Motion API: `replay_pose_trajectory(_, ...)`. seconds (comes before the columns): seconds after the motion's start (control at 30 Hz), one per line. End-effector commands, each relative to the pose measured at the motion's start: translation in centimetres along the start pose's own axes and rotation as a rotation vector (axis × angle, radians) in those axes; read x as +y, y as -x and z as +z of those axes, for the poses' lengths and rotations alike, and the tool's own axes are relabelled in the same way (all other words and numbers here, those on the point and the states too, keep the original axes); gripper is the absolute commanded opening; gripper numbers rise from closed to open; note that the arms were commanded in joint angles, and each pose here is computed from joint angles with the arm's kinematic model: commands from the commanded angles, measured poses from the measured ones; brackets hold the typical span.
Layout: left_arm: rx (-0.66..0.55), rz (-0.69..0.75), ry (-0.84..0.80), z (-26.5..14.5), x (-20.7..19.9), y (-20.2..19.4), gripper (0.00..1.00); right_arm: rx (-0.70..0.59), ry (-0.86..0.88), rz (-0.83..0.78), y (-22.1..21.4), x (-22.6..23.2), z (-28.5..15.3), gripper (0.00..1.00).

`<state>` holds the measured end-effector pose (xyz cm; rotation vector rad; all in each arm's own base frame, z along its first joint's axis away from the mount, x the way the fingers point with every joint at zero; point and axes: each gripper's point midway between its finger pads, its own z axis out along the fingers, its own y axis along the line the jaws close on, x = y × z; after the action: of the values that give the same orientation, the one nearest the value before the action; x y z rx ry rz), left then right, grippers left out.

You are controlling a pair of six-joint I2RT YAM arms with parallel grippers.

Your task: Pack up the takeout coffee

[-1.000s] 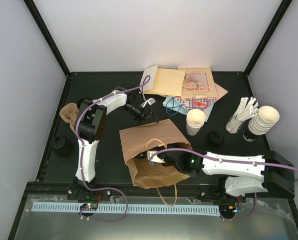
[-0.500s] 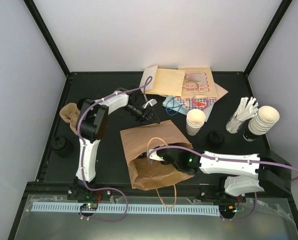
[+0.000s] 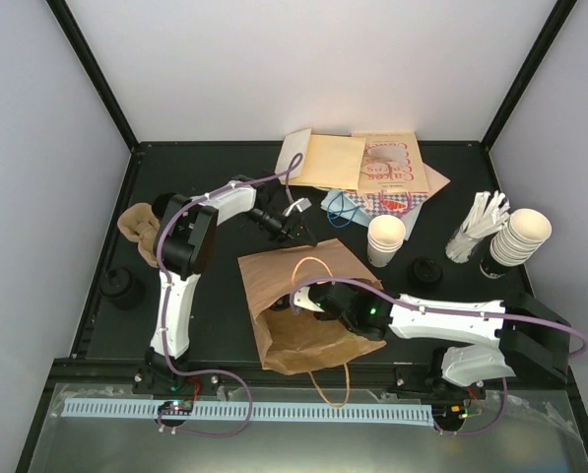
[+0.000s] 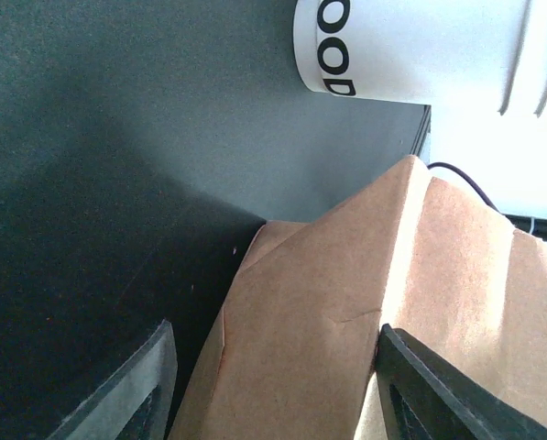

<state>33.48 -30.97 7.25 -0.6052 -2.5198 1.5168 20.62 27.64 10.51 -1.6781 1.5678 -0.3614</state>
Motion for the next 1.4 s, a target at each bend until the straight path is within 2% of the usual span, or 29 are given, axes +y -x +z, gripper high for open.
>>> replay_pose_trajectory(0.0,0.040,0.008,-0.016,1.1,0.0,-0.5,0.62,0.044,0.043,0.061,-1.8,1.2,0.7,0.47)
replay_pose_trajectory(0.27,0.048,0.011,-0.024,1.2,-0.3,-0.6,0.60,0.066,0.088,0.148,-2.2,2.2,1.1,0.47)
replay_pose_trajectory(0.6,0.056,0.015,-0.024,1.3,-0.6,-0.8,0.60,0.099,0.159,0.143,-3.2,4.5,1.8,0.48)
replay_pose_trajectory(0.9,0.062,0.012,-0.017,1.4,-0.7,-1.1,0.60,0.114,0.086,0.315,-2.7,2.9,2.0,0.48)
replay_pose_trajectory(1.1,0.065,0.011,-0.005,1.4,-0.6,-1.2,0.60,0.204,0.030,0.145,-5.3,2.6,1.9,0.48)
replay_pose_trajectory(1.37,0.065,0.015,0.000,1.3,-0.7,-1.2,0.60,0.227,0.046,-0.090,-6.7,2.9,1.3,0.51)
